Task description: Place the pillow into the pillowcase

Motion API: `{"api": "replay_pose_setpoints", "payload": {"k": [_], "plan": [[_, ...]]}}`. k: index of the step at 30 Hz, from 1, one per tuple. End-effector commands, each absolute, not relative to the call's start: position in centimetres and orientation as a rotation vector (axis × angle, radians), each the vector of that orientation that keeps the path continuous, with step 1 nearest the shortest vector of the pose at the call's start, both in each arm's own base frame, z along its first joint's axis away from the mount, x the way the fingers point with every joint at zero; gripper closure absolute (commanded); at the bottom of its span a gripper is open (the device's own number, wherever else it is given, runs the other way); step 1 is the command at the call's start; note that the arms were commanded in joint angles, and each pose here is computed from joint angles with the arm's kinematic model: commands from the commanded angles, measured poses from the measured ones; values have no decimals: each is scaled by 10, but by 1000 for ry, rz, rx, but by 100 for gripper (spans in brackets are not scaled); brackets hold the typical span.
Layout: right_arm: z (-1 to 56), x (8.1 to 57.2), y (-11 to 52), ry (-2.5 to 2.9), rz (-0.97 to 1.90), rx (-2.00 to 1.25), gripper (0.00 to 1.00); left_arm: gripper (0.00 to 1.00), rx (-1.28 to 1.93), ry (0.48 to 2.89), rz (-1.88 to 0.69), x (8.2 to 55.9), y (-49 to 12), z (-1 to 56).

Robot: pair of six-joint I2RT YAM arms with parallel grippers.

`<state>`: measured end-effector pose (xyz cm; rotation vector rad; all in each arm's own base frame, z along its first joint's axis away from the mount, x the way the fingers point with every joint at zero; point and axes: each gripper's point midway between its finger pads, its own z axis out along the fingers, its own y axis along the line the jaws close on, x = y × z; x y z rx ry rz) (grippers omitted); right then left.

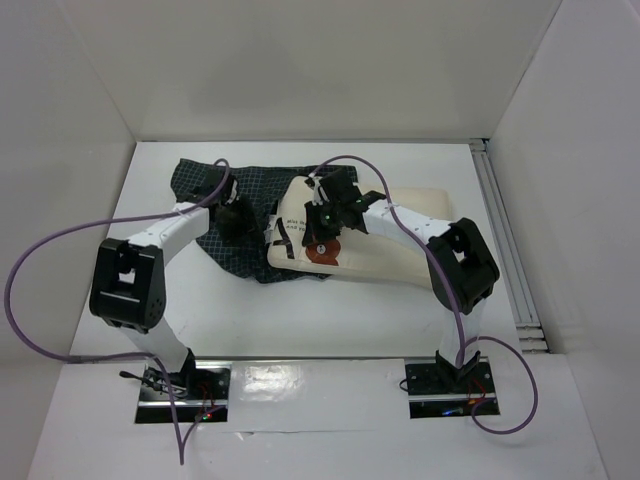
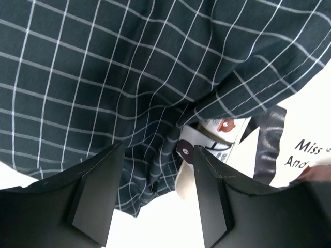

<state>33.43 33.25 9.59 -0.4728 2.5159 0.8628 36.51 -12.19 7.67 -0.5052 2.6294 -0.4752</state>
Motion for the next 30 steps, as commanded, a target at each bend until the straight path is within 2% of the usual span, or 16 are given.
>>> {"api": "replay_pose_setpoints", "payload": {"k": [1, 5, 10, 11, 14, 15, 16, 23, 30], "plan": [[94, 336, 336, 2515, 845, -494, 100, 32, -469, 2604, -487, 379, -127, 79], [92, 336, 333, 2526, 830, -489, 100, 34, -465, 2639, -479, 379, -132, 66], [95, 339, 334, 2514, 823, -485, 100, 48, -480, 2634, -469, 382, -131, 63], [94, 338, 333, 2524, 820, -484, 100, 58, -480, 2634, -469, 382, -131, 63], [98, 340, 335, 2514, 823, -485, 100, 79, -482, 2630, -458, 381, -129, 68], [92, 338, 333, 2533, 816, -484, 100, 95, -482, 2630, -458, 380, -129, 71], [95, 341, 334, 2523, 809, -480, 100, 100, -479, 2617, -463, 382, -129, 78], [113, 357, 338, 2527, 818, -370, 100, 100, -344, 2623, -525, 365, -134, 112], [133, 369, 343, 2493, 988, -264, 100, 100, -227, 2676, -627, 333, -142, 119]]}}
